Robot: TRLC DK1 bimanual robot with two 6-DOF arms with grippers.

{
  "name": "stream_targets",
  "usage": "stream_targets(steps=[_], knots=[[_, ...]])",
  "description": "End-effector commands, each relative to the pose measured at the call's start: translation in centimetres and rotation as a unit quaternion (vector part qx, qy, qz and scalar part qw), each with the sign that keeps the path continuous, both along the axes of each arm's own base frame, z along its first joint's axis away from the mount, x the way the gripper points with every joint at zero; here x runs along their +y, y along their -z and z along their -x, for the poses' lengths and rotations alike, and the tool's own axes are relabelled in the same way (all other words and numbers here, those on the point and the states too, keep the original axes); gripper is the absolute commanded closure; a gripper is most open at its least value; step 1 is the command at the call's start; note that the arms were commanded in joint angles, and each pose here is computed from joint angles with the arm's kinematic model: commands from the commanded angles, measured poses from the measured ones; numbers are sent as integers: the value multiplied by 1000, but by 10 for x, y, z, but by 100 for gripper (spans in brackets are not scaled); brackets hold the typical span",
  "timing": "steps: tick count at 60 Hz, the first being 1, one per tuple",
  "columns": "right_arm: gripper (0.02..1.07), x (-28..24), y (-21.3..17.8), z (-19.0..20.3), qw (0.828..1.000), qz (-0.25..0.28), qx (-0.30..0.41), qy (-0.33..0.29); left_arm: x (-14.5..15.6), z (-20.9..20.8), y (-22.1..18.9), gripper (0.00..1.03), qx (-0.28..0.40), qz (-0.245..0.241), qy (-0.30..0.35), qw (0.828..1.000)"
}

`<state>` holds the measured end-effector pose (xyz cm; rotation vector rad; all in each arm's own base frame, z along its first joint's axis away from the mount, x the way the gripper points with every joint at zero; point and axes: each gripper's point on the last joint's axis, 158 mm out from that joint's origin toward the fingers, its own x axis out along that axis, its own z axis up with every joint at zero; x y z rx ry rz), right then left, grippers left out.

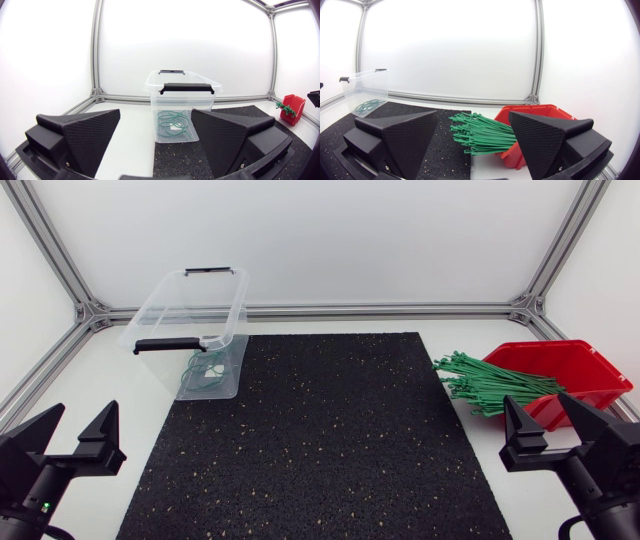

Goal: Take a green cable tie from the red box, thread the tail through the head to close it, then place it in the transparent bin on the left.

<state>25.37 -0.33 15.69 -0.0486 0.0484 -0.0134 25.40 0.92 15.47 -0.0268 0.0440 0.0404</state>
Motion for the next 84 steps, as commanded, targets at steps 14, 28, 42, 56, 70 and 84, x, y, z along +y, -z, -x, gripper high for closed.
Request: stream_targets(steps=[14,28,42,56,70,84], knots=[[6,0,7,0,1000,-5,2,0,3,0,22,4,23,8,-8,1000],[6,-1,-4,0,1000,-5,-14,2,3,0,22,4,22,8,-8,1000],[6,-3,-46,6,999,-4,-53,8,3,0,22,4,22,8,-8,1000],[6,-7,-84,5,998,-3,-65,16,3,0,22,4,22,8,-8,1000],[6,-18,-101,-22,999,22,-10,33,4,0,22,4,22,8,-9,1000],[7,-35,-99,-51,993,65,81,51,4,0,21,4,21,8,-9,1000]])
